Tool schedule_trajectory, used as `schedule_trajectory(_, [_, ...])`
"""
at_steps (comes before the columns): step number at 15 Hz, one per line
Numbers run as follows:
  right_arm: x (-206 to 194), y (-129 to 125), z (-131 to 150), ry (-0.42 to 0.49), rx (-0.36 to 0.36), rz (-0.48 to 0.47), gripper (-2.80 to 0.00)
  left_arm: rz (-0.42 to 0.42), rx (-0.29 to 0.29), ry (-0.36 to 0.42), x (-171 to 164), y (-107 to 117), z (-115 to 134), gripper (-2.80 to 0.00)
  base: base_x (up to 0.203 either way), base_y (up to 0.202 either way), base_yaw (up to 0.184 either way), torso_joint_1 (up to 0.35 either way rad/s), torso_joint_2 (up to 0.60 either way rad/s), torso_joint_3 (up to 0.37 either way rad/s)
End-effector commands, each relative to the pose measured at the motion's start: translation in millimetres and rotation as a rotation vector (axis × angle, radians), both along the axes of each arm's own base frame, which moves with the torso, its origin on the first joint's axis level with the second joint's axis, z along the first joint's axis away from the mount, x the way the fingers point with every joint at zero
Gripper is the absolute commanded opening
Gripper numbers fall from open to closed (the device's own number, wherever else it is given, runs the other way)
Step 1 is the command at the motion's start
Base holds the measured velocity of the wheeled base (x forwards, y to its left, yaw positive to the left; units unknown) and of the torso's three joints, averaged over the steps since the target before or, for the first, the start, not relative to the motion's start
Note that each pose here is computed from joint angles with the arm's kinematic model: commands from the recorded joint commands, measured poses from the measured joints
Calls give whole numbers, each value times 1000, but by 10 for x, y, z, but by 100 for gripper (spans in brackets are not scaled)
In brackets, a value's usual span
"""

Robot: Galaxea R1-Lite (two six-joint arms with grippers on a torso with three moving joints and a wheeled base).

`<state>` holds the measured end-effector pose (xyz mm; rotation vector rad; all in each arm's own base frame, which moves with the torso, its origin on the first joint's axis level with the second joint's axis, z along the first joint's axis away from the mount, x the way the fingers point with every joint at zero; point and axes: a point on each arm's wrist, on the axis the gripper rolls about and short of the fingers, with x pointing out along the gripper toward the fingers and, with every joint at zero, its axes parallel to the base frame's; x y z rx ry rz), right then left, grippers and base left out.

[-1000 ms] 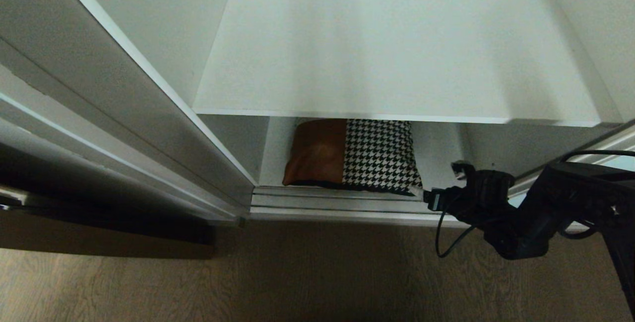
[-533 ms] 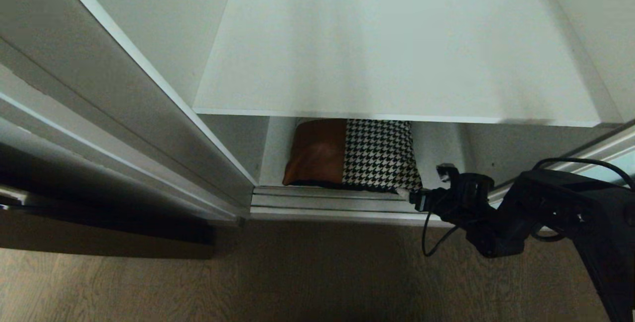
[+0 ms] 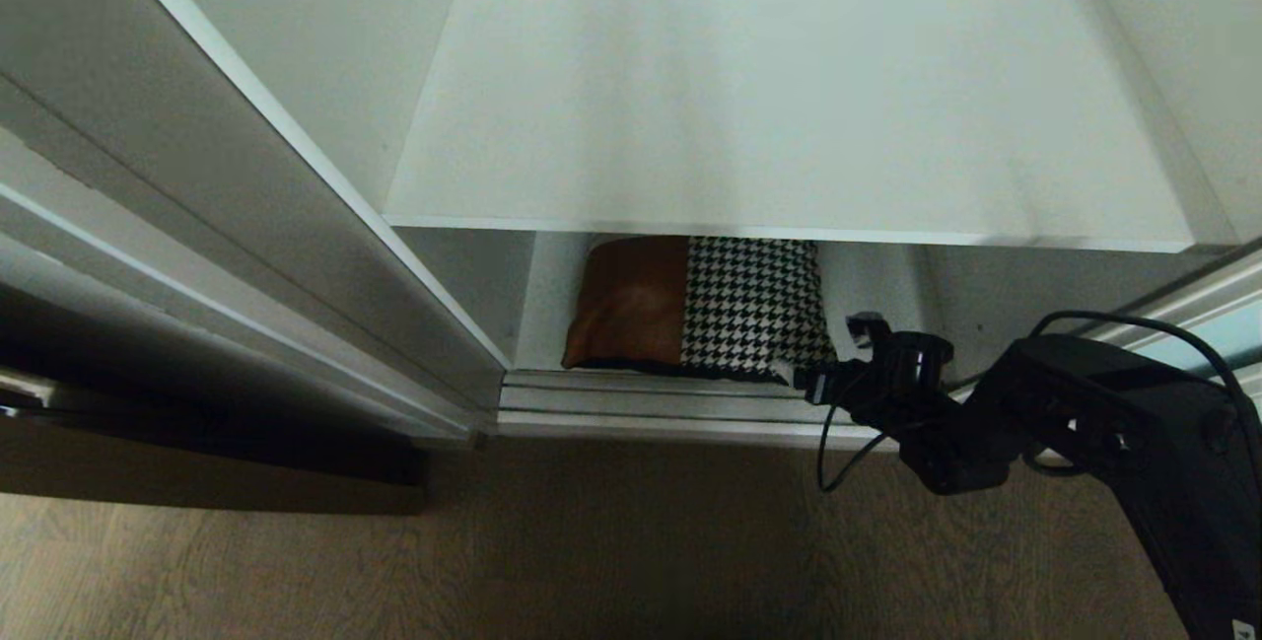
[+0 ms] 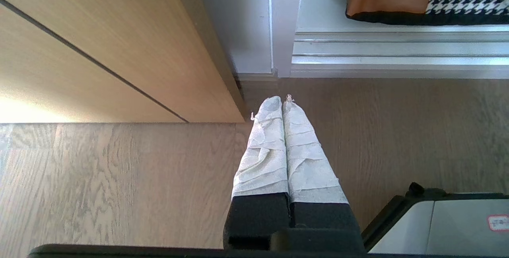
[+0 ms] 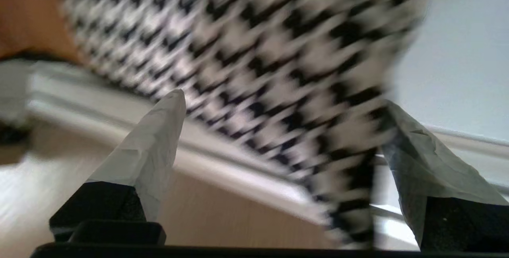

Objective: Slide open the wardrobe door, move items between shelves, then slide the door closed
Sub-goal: Place the pillow on the higher shelf

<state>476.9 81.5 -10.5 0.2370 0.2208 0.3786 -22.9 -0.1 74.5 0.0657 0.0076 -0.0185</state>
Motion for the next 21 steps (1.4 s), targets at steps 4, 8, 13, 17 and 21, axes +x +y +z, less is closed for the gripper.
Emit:
schedule_trajectory(4, [-51,11,107,8,-5,-10,0,0,0,1,1,0,-4,-280,0,0,0,0,0,0])
schedule_trajectory(8, [-54,3,122,33,-8,-11,0,0,-1,1,1,0,-4,-280,0,0,0,0,0,0])
schedule_trajectory(13, [-45,19,70,41,-7,-9,-280,0,0,1,1,0,-4,-280,0,0,0,0,0,0])
schedule_trajectory(17, [3,32,-49,45,-13,-18,-280,0,0,1,1,0,-4,-280,0,0,0,0,0,0])
schedule_trajectory(21, [-55,12,-74,74,-20,-31,-280,0,0,1,1,0,-4,-280,0,0,0,0,0,0])
